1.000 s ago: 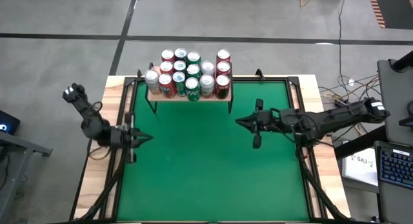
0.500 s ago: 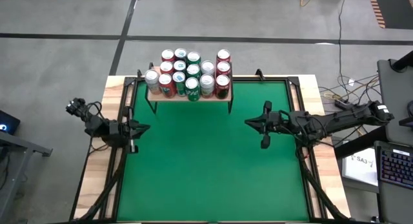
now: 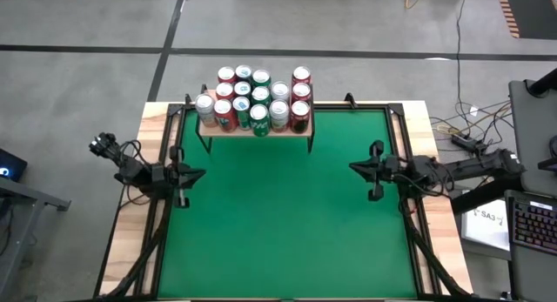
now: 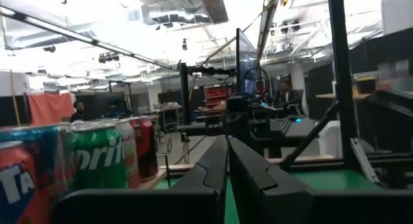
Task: Place canned beverage on shelf
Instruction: Return to home position
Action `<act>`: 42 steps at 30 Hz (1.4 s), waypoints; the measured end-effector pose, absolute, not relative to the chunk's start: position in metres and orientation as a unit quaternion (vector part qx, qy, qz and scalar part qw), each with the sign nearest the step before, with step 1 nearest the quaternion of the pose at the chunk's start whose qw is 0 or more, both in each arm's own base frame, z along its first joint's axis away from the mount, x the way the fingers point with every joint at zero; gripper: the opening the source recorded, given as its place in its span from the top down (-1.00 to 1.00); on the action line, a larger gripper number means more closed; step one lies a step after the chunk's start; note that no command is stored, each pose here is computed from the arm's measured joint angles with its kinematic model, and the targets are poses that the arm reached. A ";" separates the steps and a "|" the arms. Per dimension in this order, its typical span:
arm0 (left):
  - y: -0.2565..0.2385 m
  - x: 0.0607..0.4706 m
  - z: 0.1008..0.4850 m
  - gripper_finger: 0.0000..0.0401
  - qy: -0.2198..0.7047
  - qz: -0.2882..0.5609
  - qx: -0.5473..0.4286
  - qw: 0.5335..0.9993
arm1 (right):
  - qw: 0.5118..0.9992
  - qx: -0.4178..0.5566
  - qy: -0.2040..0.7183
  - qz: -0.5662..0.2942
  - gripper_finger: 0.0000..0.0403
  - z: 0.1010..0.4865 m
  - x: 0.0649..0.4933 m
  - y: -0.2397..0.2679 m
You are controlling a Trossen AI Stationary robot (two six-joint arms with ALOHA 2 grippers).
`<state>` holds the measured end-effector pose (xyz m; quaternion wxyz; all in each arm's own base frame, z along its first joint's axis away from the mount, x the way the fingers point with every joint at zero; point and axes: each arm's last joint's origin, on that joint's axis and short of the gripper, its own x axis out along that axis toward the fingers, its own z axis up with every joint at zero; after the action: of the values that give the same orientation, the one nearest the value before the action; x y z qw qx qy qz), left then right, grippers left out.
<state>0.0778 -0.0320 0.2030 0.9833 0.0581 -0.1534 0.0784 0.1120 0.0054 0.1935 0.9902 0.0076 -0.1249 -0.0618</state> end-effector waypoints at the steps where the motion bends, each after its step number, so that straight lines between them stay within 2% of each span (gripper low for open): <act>1: -0.032 0.078 0.203 1.00 -0.153 0.075 0.055 0.984 | 0.991 0.003 -0.124 -0.058 0.95 0.194 0.109 0.005; 5: -0.034 0.079 0.201 1.00 -0.150 0.045 0.057 0.986 | 0.994 -0.032 -0.088 -0.062 0.95 0.186 0.101 0.004; 10: -0.036 0.081 0.196 1.00 -0.127 0.044 0.061 0.989 | 0.983 -0.049 -0.070 -0.164 0.96 0.182 0.094 -0.002; 17: -0.034 0.079 0.199 1.00 -0.142 0.060 0.028 0.988 | 0.992 -0.047 -0.069 -0.096 0.95 0.181 0.096 0.002; 23: -0.031 0.080 0.197 1.00 -0.120 0.110 0.033 0.986 | 0.990 -0.061 -0.055 -0.116 0.95 0.179 0.096 0.001; 27: -0.031 0.080 0.197 1.00 -0.120 0.109 0.029 0.986 | 0.986 -0.049 -0.028 -0.154 0.95 0.174 0.096 -0.002; 42: -0.031 0.080 0.196 1.00 -0.117 0.109 0.031 0.987 | 0.986 -0.048 -0.019 -0.158 0.95 0.172 0.096 -0.002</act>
<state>0.0801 -0.0314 0.1962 0.9866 0.0313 -0.1174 0.1088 0.0963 -0.0018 0.1724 0.9861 -0.0482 -0.0186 -0.1580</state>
